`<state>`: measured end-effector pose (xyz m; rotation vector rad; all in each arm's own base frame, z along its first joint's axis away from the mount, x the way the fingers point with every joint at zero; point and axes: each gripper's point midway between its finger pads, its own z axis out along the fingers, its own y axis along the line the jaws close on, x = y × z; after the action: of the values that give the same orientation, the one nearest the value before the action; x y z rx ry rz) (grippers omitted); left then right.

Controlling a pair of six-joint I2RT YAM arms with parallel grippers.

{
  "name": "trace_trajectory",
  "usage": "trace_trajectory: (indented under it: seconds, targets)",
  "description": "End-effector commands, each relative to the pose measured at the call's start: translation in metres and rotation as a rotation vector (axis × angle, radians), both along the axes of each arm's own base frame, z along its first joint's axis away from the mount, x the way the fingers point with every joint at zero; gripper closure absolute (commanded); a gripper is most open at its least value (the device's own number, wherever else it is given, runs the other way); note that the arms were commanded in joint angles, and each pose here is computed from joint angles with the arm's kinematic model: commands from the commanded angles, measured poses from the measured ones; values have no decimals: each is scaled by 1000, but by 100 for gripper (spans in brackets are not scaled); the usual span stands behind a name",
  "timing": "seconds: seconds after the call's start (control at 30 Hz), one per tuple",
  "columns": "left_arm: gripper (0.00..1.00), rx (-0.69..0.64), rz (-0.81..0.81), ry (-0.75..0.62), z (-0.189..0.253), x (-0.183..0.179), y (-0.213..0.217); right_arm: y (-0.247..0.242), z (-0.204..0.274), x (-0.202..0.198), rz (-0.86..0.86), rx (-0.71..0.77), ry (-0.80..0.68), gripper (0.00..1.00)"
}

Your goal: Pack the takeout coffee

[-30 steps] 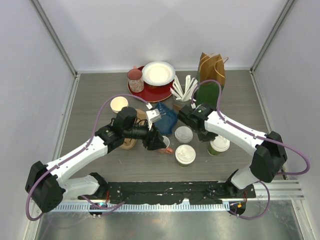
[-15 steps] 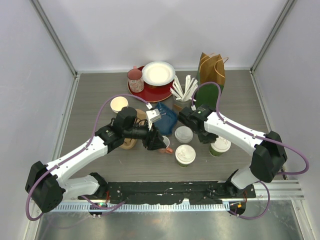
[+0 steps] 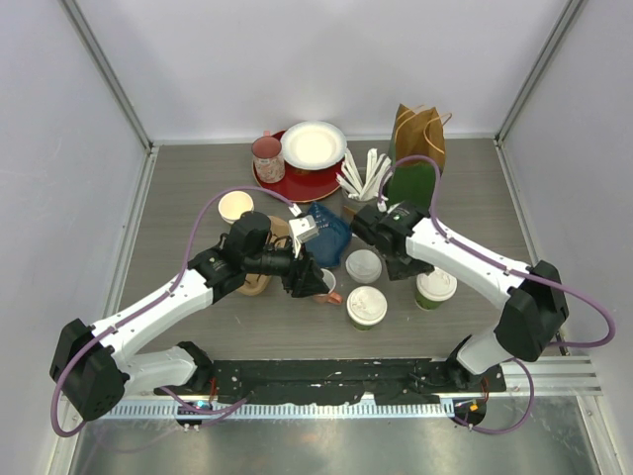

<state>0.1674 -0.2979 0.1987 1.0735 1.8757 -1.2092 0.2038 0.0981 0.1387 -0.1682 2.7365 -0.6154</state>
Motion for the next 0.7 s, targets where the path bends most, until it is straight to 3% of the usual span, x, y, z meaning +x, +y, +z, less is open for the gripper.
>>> trace_trajectory:
  seconds: [0.0,0.23,0.27,0.3,0.33,0.43,0.53,0.67]
  targets:
    - [46,-40,-21,-50,18,1,-1,-13,40,-11,-14,-5,-25,43]
    - [46,-41,-20,-42,18,0,-1,-8,63,-1,-34,61,-125,40]
    - [47,-40,-16,-39,17,0,-1,-11,66,-1,-46,66,-149,46]
    - [46,-41,-14,-40,17,1,-1,-16,69,1,-66,59,-180,77]
    - [46,-43,-13,-40,18,1,-1,-20,71,3,-99,65,-212,99]
    - [47,-54,-4,-35,19,0,-1,-36,75,6,-192,155,-291,99]
    - [46,-66,1,-30,19,-1,0,-45,62,2,-254,260,-276,99]
    - [47,-67,5,-29,16,-4,3,-54,55,-11,-286,243,-235,99]
